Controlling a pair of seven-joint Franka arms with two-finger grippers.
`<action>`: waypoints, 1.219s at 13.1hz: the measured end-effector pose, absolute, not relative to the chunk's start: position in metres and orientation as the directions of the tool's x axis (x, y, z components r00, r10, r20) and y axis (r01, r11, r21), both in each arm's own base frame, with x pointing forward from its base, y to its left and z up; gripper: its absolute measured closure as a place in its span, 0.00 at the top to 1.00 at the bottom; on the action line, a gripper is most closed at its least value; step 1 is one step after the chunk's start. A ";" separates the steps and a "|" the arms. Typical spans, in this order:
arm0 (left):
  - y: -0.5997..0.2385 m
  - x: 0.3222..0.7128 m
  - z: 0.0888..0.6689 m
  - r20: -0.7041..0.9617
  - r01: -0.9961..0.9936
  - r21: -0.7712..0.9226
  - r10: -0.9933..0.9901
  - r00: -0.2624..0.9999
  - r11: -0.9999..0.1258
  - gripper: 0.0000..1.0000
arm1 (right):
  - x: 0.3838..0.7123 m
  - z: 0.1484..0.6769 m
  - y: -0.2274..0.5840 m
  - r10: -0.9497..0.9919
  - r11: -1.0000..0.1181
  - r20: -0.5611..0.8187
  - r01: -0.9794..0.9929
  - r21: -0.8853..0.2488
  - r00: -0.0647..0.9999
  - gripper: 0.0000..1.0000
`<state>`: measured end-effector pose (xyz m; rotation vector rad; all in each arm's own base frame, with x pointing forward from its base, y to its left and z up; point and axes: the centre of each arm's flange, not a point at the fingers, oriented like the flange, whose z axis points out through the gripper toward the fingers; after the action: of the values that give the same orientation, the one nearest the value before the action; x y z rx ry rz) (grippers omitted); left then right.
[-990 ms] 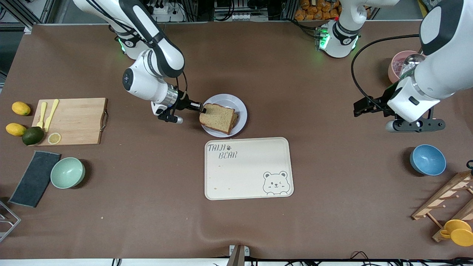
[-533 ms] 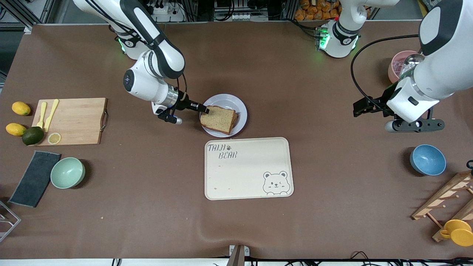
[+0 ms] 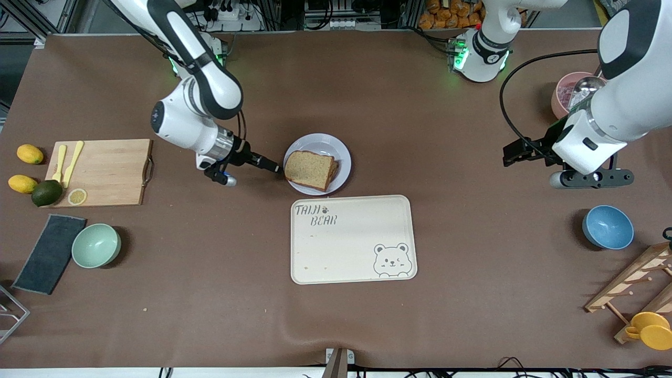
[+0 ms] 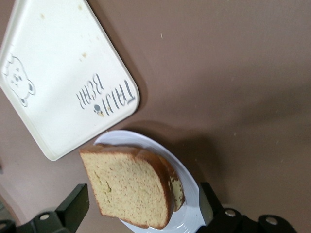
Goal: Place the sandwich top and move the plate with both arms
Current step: 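Release the bread and withdraw the right gripper while the left gripper approaches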
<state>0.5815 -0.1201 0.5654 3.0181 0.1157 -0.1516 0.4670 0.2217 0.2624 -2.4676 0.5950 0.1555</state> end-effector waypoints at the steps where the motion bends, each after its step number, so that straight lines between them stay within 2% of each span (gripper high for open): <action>1: -0.114 0.581 0.566 -0.109 0.102 0.121 0.089 0.990 -0.987 1.00 | 0.472 0.266 0.211 -0.368 -0.737 -0.216 -0.425 -0.526 0.904 1.00; 4: -0.098 0.581 0.561 -0.125 0.134 0.132 0.118 0.985 -0.982 1.00 | 0.489 0.275 0.185 -0.315 -0.788 -0.161 -0.352 -0.504 0.935 1.00; 7: -0.103 0.581 0.522 -0.144 0.178 0.220 0.148 0.978 -0.959 1.00 | 0.508 0.290 0.164 -0.240 -0.835 -0.137 -0.276 -0.475 0.961 1.00; 12: -0.158 0.554 0.387 -0.133 0.208 0.278 0.176 0.975 -0.938 1.00 | 0.537 0.334 0.101 -0.083 -0.919 -0.174 -0.143 -0.368 0.981 1.00; 16: -0.180 0.534 0.309 -0.273 0.297 0.383 0.200 0.941 -0.875 1.00 | 0.549 0.403 0.046 0.010 -0.965 -0.185 -0.039 -0.260 0.983 1.00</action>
<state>0.5335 -0.1797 0.3093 2.6677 0.3580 -0.3138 0.5485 0.0462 0.4028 -2.8638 0.0209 0.2691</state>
